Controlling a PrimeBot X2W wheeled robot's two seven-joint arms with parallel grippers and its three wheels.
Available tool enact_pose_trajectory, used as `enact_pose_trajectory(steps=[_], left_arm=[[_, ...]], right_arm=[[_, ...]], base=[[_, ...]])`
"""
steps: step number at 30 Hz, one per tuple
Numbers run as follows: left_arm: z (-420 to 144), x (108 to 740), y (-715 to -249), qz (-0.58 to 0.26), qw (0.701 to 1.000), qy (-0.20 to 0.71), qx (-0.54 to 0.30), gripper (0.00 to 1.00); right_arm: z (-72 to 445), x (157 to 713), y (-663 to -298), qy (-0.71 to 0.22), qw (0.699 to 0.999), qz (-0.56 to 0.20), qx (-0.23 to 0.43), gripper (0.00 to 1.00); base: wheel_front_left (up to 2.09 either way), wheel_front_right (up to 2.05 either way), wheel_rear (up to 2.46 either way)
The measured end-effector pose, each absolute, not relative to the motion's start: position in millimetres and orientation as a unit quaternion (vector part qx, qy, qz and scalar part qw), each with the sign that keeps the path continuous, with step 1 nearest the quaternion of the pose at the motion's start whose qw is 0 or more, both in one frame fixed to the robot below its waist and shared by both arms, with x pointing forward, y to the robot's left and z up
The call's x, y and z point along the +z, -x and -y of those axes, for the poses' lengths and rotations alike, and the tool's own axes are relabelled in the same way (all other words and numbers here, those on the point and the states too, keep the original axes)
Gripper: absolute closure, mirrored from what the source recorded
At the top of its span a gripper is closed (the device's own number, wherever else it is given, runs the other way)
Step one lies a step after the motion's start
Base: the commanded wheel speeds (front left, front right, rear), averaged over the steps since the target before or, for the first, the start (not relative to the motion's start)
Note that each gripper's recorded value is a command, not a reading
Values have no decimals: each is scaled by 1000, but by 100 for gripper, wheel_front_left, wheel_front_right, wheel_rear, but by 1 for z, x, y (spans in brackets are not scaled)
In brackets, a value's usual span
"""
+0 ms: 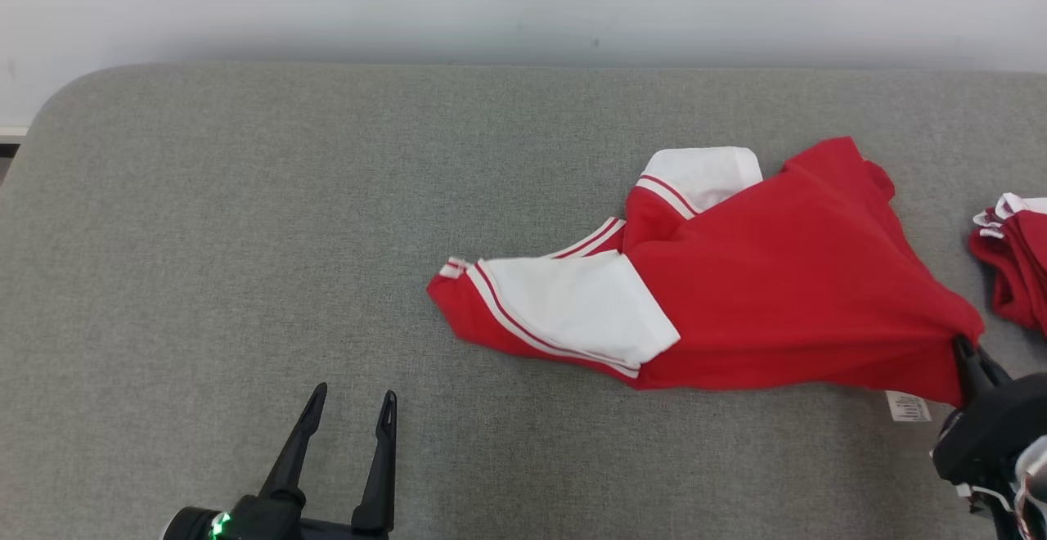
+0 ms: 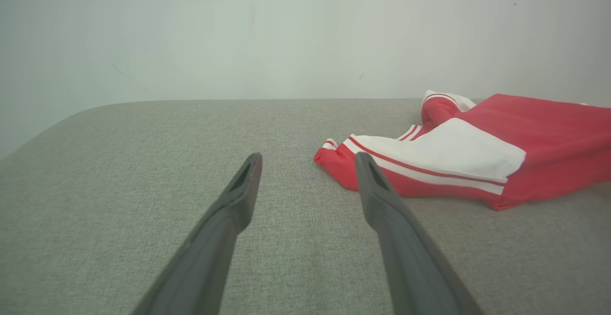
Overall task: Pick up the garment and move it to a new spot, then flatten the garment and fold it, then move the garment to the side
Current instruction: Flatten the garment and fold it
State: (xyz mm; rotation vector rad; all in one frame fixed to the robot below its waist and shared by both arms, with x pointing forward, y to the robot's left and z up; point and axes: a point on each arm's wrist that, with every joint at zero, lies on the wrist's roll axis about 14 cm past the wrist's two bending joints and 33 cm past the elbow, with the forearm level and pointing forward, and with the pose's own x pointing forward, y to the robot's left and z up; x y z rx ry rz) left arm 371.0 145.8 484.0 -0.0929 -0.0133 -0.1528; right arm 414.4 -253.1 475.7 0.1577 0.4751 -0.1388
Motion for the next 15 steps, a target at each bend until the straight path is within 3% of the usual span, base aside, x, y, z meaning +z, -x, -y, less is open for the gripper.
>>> enact_pose_trajectory(steps=[6,15], left_arm=[[-143,483,-372,6,996,48,-81,0],[-142,484,-370,5,995,51,-80,0]], right_arm=[[250,492,-414,-77,971,-220,-59,100],[226,491,-475,-93,966,-237,-38,100]], base=[[0,0,0],[0,0,0]])
